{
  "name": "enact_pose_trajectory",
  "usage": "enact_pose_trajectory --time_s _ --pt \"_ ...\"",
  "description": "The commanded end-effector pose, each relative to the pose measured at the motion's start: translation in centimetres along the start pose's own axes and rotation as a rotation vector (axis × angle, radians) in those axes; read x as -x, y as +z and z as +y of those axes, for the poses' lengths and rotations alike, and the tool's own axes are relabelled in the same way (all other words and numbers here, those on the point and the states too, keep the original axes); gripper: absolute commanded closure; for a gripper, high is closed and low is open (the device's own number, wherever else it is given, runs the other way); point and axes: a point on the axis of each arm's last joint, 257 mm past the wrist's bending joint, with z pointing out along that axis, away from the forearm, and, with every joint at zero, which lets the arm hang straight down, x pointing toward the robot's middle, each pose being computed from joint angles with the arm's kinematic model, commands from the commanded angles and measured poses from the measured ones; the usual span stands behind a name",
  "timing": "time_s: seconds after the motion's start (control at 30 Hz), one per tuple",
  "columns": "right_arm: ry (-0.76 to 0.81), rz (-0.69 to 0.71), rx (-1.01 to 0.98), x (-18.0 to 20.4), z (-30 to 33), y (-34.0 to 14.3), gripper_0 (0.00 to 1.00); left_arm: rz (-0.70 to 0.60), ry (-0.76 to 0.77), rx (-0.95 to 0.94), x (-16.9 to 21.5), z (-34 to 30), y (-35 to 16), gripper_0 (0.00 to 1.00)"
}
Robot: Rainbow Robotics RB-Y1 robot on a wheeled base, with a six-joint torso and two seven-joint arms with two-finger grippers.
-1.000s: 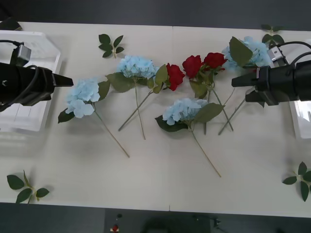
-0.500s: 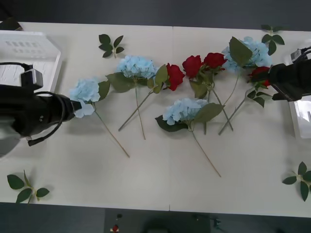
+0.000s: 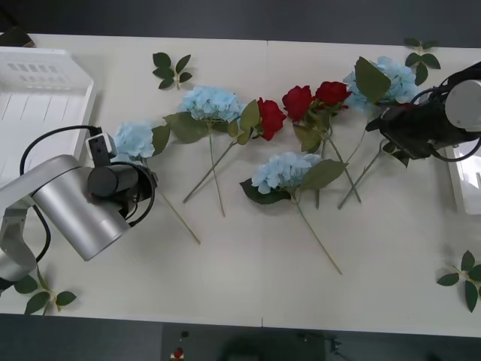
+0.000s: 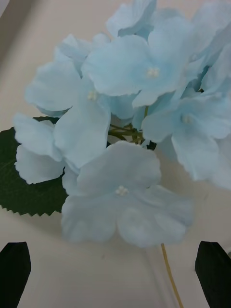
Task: Put the red flowers into the right box and the blue flowers into the left box
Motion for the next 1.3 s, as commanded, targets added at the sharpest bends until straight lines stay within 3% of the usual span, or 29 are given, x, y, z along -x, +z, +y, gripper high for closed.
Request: enact_pose_trajectory --time_s 0.03,0.33,0.67,0.77,0.83,0.87,0.9,0.93,0.97,1.0,1.03,1.07,1.1,1.3 --pt "0.012 -0.064 -0.023 2.1 2.2 -0.9 0.0 -0.061 -0.045 0.011 3.4 -0.9 0.6 0.0" --pt "-0.042 -0.127 -0.242 1.9 0.4 0.7 0.0 -0.091 -0.066 0.069 5.7 -0.9 3.2 0.0" --pt "-0.002 -0.155 -0.26 1.3 -0.1 3.5 0.0 -0.107 -0.076 0.101 7.4 -0.5 6.7 0.03" --pt "-0.004 -0.169 -0.281 1.4 -0.6 3.8 0.0 -0.108 -0.074 0.109 7.6 -0.2 7.6 0.29" --pt "-0.003 -0.173 -0.29 1.5 -0.9 3.9 0.0 -0.109 -0.072 0.114 7.8 0.1 8.1 0.62" --pt "0.001 -0.173 -0.291 1.5 -1.0 3.9 0.0 -0.108 -0.066 0.113 7.7 0.1 8.3 0.85" --pt "0.003 -0.172 -0.29 1.4 -1.0 3.9 0.01 -0.108 -0.065 0.112 7.7 0.1 8.3 0.95" --pt "0.006 -0.172 -0.292 1.4 -1.0 3.9 0.05 -0.111 -0.063 0.111 7.9 0.1 8.2 1.0" --pt "0.007 -0.173 -0.294 1.4 -1.1 3.9 0.16 -0.108 -0.059 0.111 7.7 0.0 8.3 1.0" --pt "0.011 -0.175 -0.293 1.5 -1.1 3.9 0.39 -0.109 -0.055 0.112 7.8 0.1 8.3 1.0" --pt "0.014 -0.174 -0.296 1.5 -1.2 3.9 0.53 -0.11 -0.057 0.112 7.8 0.1 8.2 1.0" --pt "0.018 -0.173 -0.297 1.4 -1.3 3.9 0.85 -0.108 -0.054 0.112 7.8 0.1 8.2 1.0" --pt "0.022 -0.174 -0.296 1.4 -1.3 3.9 1.0 -0.109 -0.051 0.108 7.9 -0.1 8.1 1.0" --pt "0.035 -0.174 -0.29 1.4 -1.1 3.9 1.0 -0.077 -0.037 0.087 7.7 -1.5 4.9 1.0"
